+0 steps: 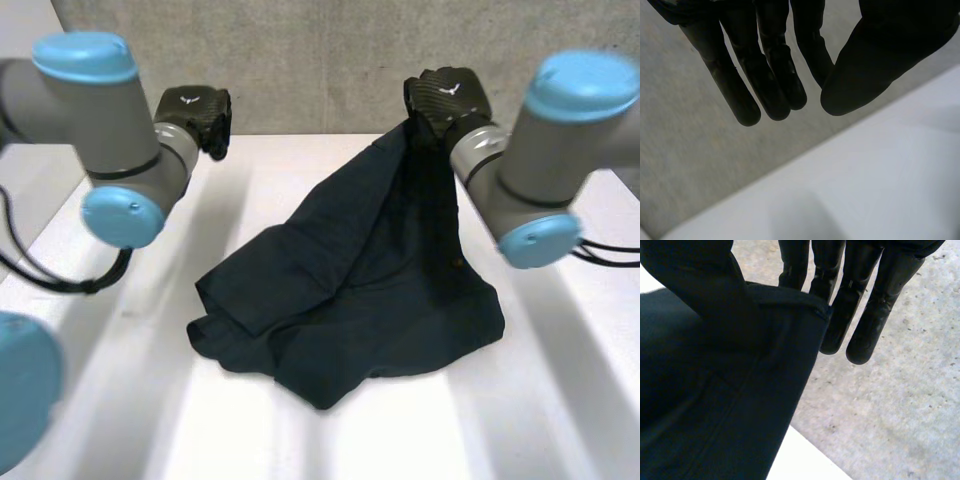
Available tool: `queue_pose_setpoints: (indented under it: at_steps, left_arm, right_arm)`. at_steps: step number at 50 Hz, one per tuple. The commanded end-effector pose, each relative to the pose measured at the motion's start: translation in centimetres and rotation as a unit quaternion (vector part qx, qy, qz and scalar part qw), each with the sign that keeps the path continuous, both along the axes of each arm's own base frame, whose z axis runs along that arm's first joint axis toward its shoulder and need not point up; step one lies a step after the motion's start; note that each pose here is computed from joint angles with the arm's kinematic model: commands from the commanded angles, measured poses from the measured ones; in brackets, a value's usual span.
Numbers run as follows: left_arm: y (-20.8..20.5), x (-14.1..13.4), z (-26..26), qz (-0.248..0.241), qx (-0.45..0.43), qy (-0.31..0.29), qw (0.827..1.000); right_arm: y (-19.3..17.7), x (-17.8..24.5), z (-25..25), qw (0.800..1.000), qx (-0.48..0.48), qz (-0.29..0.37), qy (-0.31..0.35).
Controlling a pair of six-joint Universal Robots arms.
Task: Fold the shorts.
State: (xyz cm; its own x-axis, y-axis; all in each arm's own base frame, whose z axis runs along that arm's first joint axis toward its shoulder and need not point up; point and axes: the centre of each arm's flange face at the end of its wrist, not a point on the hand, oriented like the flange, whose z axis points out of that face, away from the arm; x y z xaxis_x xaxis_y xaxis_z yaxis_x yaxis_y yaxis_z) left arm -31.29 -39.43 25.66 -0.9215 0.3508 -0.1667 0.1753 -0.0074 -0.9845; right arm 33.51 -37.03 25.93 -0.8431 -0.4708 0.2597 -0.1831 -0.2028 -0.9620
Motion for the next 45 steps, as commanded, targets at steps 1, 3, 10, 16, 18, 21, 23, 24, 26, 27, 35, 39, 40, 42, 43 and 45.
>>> queue_pose_setpoints:
  at_steps: [1,3,10,16,18,21,23,24,26,27,35,39,40,42,43,45]
  left_arm:
    - [-3.6,-2.1,-1.5,0.001,-0.091,0.043,0.995]
    - [-2.8,-3.0,-2.2,-0.006,-0.079,0.038,0.996]
    - [2.2,-2.4,-3.1,-0.015,0.048,-0.02,0.999]
    - [7.4,-0.1,-3.6,-0.019,0.135,-0.063,0.989]
    - [9.5,0.9,-3.7,-0.02,0.151,-0.071,0.986]
    - [11.8,1.3,-4.1,-0.031,0.158,-0.077,0.984]
    - [13.8,1.2,-4.4,-0.044,0.15,-0.076,0.985]
    - [14.3,1.2,-4.5,-0.048,0.145,-0.073,0.986]
    - [15.3,1.0,-4.4,-0.059,0.117,-0.061,0.989]
    - [15.5,0.9,-4.5,-0.061,0.109,-0.058,0.99]
    - [14.2,-0.4,-6.2,-0.067,0.05,-0.033,0.996]
    - [12.7,-1.7,-8.1,-0.071,0.059,-0.034,0.995]
    - [12.6,-2.0,-8.3,-0.073,0.059,-0.033,0.995]
    - [12.4,-2.6,-8.9,-0.078,0.063,-0.034,0.994]
    - [12.4,-3.1,-9.5,-0.083,0.069,-0.037,0.993]
    - [12.4,-3.6,-10.2,-0.089,0.077,-0.042,0.992]
  right_arm:
    - [-3.3,2.7,-7.0,0.998,-0.053,0.007,0.031]
    - [-2.9,2.7,-8.1,0.996,-0.042,0.001,0.073]
    - [-0.6,-0.1,-7.2,0.991,0.02,-0.052,0.124]
    - [1.8,-2.9,-4.6,0.988,0.036,-0.064,0.135]
    - [3.1,-3.9,-4.1,0.987,0.046,-0.059,0.14]
    - [4.5,-4.5,-4.0,0.987,0.058,-0.045,0.145]
    - [5.9,-5.0,-4.6,0.986,0.076,-0.027,0.149]
    - [6.2,-5.0,-4.8,0.985,0.081,-0.021,0.151]
    - [7.3,-5.3,-5.9,0.982,0.101,-0.006,0.158]
    - [7.6,-5.4,-6.3,0.981,0.107,-0.003,0.161]
    - [10.0,-6.1,-9.3,0.972,0.151,0.009,0.179]
    - [10.3,-6.3,-10.1,0.972,0.151,0.008,0.179]
    - [10.3,-6.3,-10.2,0.972,0.15,0.008,0.179]
    - [10.3,-6.3,-10.3,0.973,0.147,0.006,0.177]
    - [10.3,-6.3,-10.4,0.974,0.144,0.005,0.176]
    - [10.2,-6.3,-10.4,0.975,0.14,0.003,0.175]
